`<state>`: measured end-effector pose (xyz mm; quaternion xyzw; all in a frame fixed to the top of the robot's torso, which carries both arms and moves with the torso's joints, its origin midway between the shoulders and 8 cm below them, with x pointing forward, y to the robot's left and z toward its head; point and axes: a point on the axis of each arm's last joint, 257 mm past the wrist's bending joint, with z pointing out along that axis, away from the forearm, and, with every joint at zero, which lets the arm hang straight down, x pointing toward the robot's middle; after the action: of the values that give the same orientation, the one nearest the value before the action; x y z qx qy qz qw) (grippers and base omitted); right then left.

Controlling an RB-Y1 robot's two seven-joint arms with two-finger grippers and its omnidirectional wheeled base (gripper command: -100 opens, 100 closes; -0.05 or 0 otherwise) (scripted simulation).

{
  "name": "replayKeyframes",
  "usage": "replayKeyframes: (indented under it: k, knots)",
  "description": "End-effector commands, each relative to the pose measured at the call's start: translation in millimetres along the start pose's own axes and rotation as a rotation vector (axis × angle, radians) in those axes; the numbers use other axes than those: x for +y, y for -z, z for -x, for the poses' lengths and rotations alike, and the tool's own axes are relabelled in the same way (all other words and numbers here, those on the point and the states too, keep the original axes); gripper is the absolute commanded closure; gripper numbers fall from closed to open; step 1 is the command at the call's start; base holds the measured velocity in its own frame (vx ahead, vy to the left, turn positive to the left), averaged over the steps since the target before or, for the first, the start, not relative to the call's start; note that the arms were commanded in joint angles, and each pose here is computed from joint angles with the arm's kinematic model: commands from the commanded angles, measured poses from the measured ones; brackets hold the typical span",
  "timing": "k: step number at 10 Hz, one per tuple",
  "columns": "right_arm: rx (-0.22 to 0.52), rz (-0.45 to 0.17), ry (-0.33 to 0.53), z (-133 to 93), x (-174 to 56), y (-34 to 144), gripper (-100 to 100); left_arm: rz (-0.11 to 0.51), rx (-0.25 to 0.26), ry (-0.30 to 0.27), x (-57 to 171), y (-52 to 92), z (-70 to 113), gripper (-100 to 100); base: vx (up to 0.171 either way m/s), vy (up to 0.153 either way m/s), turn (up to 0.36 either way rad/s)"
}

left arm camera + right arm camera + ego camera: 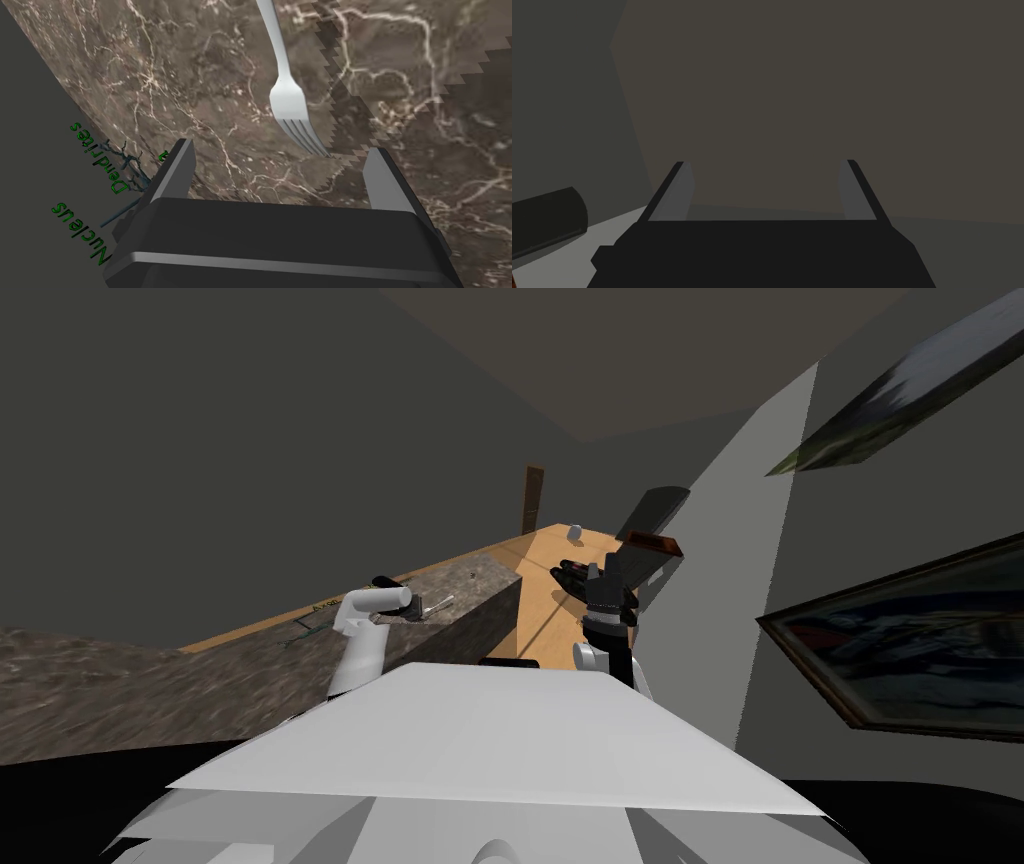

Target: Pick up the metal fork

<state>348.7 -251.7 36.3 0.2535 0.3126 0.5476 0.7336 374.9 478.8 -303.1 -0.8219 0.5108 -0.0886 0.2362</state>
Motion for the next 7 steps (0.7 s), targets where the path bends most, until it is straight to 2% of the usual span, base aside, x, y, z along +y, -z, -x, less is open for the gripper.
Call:
replayKeyframes:
  k: [1, 7]
  knots:
    - [0.000, 0.000, 0.000, 0.0, 0.0, 0.0, 0, 0.041, -0.001, 0.006, 8.4, -0.7, 0.5, -100, 0.021, 0.029, -0.065]
    - [0.000, 0.000, 0.000, 0.0, 0.0, 0.0, 0, 0.206, 0.004, 0.039, 35.5, 1.3, 0.7, -100, 0.018, 0.031, -0.089]
